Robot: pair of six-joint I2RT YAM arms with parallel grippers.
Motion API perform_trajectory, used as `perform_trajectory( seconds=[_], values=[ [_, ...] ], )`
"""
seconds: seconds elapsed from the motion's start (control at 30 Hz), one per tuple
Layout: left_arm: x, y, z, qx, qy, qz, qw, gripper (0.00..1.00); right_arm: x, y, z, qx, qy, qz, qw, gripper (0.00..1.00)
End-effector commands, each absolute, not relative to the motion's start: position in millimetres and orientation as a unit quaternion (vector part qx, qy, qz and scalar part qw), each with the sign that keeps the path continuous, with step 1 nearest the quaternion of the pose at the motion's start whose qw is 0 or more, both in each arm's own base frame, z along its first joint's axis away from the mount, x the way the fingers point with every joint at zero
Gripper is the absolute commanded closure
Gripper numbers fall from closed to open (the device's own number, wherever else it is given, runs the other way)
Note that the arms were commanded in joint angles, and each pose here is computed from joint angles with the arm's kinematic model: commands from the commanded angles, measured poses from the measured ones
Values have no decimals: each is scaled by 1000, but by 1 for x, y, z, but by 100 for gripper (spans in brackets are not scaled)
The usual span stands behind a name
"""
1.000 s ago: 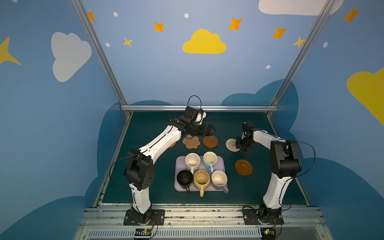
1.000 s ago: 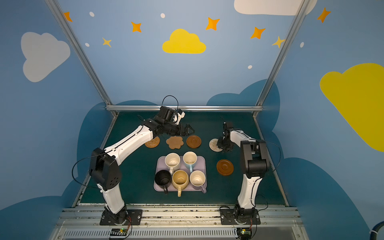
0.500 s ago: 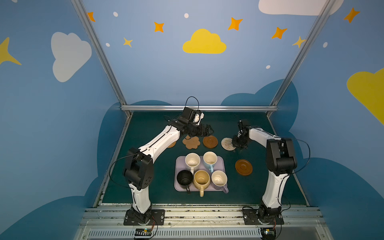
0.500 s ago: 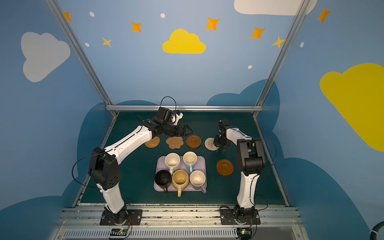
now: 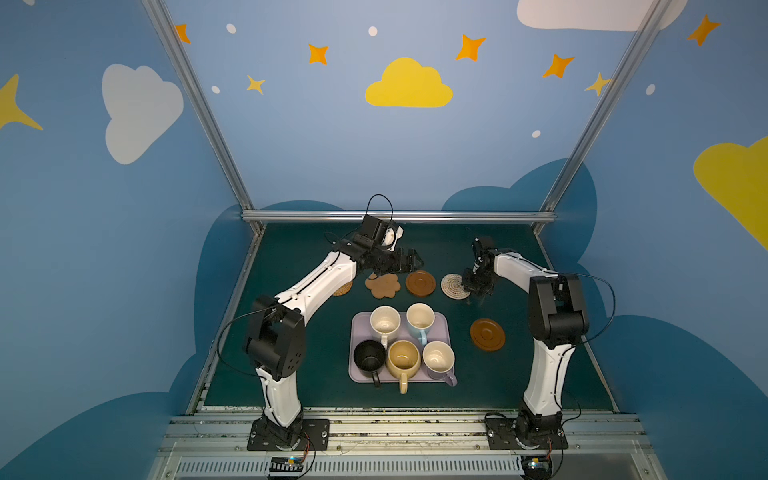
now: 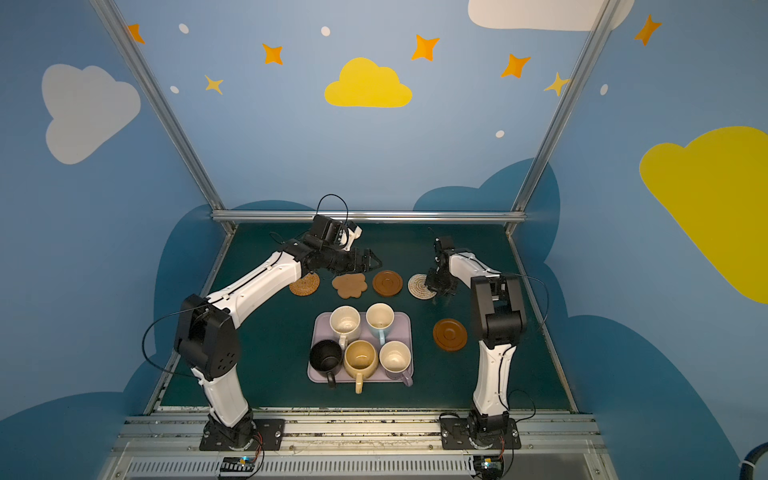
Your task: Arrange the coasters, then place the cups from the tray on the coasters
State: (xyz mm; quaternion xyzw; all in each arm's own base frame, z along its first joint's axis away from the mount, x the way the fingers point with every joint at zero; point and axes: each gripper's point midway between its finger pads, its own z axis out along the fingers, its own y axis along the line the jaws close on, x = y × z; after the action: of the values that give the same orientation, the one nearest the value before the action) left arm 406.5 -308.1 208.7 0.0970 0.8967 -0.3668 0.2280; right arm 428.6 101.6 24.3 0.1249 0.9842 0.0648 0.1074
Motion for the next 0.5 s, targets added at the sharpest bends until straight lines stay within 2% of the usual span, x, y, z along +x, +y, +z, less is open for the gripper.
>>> perform_trajectory(
  seconds=[0.0,0.2,0.47],
  values=[
    [402,-308,226,103,887,-380,240,0,429,104,29,120,985,57,108,70],
    [400,-306,231,103,886,-381,243,0,430,105,50,117,983,63,128,62],
    [394,-298,247,100,884,-376,258,0,419,96,111,112,974,56,189,30]
  ],
)
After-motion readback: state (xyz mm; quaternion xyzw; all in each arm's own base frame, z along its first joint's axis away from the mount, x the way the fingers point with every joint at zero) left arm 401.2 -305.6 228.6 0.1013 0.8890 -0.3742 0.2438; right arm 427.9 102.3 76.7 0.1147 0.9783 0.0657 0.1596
